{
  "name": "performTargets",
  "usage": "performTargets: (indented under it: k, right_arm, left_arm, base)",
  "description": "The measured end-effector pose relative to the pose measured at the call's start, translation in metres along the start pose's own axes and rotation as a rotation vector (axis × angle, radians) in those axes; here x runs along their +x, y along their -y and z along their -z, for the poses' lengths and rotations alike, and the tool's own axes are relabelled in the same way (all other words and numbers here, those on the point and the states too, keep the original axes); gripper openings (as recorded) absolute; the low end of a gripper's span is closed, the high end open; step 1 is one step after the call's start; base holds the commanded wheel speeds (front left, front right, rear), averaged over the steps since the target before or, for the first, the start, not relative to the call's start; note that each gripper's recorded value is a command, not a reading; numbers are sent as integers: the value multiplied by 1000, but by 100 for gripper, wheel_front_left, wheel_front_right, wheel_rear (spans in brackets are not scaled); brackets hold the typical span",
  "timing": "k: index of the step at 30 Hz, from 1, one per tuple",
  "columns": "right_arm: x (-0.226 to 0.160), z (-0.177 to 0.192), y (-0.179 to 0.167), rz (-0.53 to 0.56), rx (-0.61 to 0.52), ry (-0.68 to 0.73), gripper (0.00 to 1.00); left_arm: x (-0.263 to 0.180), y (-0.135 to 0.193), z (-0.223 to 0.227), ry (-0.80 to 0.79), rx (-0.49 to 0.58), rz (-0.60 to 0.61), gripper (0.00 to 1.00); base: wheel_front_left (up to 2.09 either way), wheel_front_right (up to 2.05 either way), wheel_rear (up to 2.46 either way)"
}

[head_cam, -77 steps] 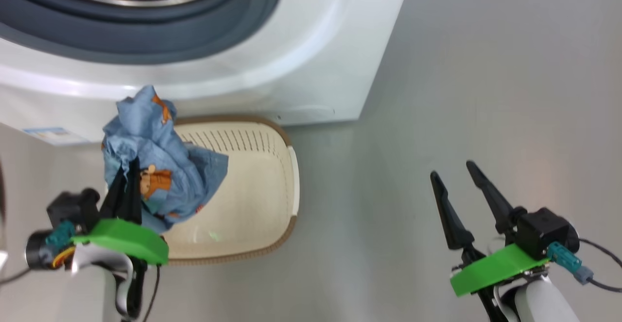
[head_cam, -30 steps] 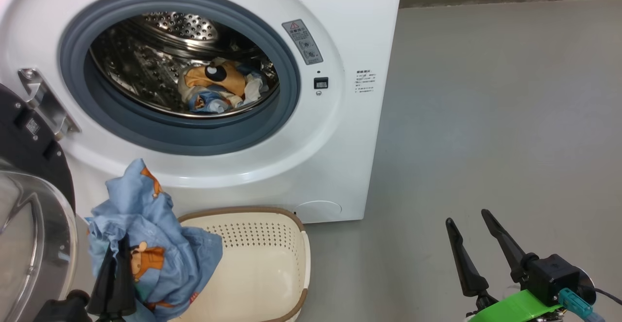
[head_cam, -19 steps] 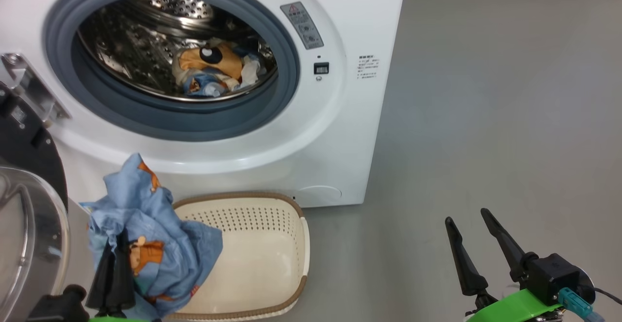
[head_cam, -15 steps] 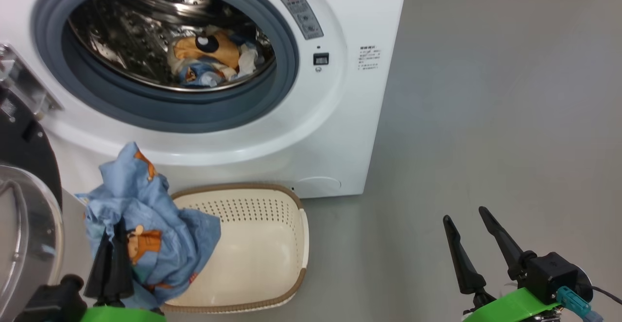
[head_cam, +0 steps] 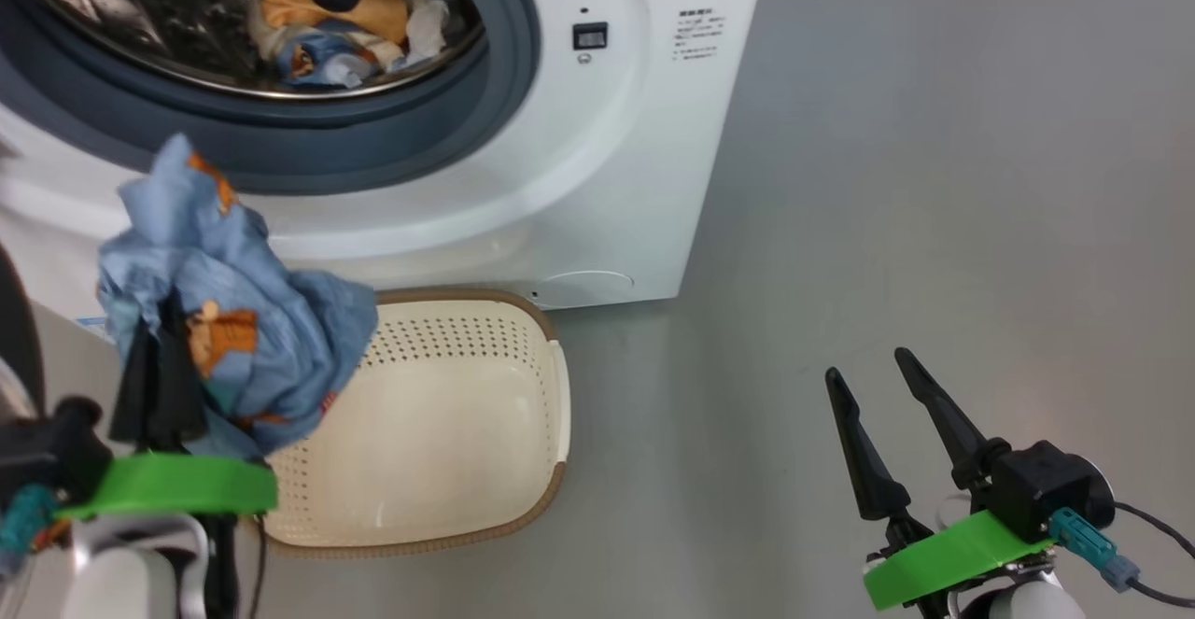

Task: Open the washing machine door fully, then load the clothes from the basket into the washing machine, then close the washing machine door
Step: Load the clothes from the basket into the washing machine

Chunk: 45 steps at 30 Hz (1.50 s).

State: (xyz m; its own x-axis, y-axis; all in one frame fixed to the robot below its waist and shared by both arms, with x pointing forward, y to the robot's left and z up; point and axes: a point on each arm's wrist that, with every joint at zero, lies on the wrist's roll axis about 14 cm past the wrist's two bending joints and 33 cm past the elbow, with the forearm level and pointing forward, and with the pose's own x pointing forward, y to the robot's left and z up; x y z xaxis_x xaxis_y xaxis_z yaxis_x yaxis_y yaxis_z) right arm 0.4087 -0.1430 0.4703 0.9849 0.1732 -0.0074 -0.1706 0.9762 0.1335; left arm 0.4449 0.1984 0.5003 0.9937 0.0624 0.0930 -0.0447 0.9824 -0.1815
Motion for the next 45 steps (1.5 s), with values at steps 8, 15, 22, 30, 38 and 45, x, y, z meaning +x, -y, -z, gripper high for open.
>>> performTargets:
  k: [8, 15, 22, 30, 38, 45]
  right_arm:
    - [-1, 3, 16, 48, -9, -9, 100]
    - [0, 15, 26, 74, -10, -41, 100]
    - [6, 32, 34, 95, -1, -84, 100]
    - [15, 61, 39, 103, 20, -150, 100]
    - [19, 94, 44, 113, 36, -227, 100]
    - [16, 122, 40, 113, 79, -296, 100]
  left_arm:
    - [58, 13, -6, 39, 23, 76, 0]
    - [104, 28, -2, 46, 41, 134, 0]
    - [151, 42, 14, 2, 54, 176, 0]
    - [211, 52, 36, -71, 68, 201, 0]
    - [248, 61, 89, -246, 67, 215, 0]
    - [261, 70, 126, -335, 72, 232, 0]
  base:
    - [0, 0, 0]
    - [0, 0, 0]
    - [0, 0, 0]
    - [0, 0, 0]
    - [0, 0, 0]
    - [0, 0, 0]
